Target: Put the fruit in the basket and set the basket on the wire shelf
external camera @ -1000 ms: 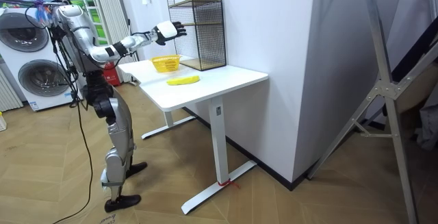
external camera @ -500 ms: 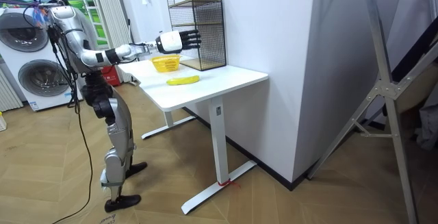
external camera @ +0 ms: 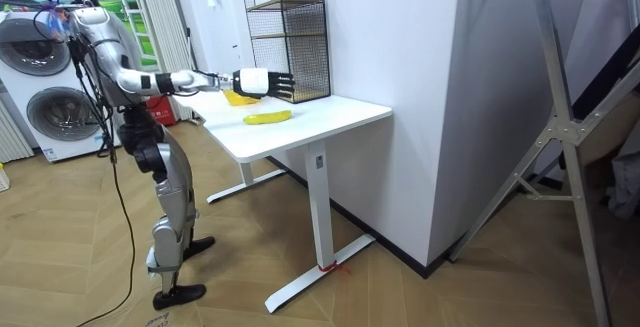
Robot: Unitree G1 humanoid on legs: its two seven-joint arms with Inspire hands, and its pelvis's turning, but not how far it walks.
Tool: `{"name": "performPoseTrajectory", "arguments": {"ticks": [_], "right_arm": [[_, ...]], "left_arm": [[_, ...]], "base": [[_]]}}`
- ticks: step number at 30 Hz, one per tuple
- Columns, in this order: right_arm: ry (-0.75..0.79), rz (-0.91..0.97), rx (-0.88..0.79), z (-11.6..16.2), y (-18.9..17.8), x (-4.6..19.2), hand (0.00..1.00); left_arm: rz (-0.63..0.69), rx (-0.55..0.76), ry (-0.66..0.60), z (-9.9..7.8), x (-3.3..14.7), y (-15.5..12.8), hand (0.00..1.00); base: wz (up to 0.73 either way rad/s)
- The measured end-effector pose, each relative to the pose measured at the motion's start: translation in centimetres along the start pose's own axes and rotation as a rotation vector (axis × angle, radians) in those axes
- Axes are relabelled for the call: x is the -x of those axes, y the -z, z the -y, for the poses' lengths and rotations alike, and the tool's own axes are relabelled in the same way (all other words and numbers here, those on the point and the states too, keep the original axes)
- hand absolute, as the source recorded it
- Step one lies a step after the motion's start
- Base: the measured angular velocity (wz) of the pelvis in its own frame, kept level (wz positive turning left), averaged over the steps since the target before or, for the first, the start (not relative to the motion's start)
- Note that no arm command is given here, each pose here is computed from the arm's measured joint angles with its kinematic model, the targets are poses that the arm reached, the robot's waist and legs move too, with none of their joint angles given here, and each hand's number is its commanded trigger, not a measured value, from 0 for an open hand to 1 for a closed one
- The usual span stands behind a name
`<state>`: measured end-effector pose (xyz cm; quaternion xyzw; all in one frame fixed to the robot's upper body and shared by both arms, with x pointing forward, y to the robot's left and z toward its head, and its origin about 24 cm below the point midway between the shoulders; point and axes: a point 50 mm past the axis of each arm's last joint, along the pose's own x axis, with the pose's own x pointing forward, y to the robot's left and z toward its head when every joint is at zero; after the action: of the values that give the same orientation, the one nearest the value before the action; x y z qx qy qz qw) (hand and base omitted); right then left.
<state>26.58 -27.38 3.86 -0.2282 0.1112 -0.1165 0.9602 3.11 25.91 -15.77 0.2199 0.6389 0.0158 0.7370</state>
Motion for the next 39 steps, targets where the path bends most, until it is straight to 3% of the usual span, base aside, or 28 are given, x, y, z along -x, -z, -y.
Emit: {"name": "performPoseTrajectory", "arguments": {"ticks": [7, 17, 39], "right_arm": [[-0.023, -0.011, 0.001, -0.2, 0.3, 0.0, 0.0], [-0.088, -0.178, 0.02, -0.9, 3.7, 0.2, 0.0], [-0.13, -0.232, 0.149, -1.0, 5.0, 0.2, 0.0]], "left_arm": [[0.009, 0.001, -0.01, -0.2, 0.1, -0.2, 0.0], [-0.002, 0.006, -0.012, -0.2, 0.2, 0.2, 0.0], [-0.054, -0.011, 0.035, 0.2, 0.3, 1.3, 0.0]], "base": [[0.0], [0.0], [0.0]]}}
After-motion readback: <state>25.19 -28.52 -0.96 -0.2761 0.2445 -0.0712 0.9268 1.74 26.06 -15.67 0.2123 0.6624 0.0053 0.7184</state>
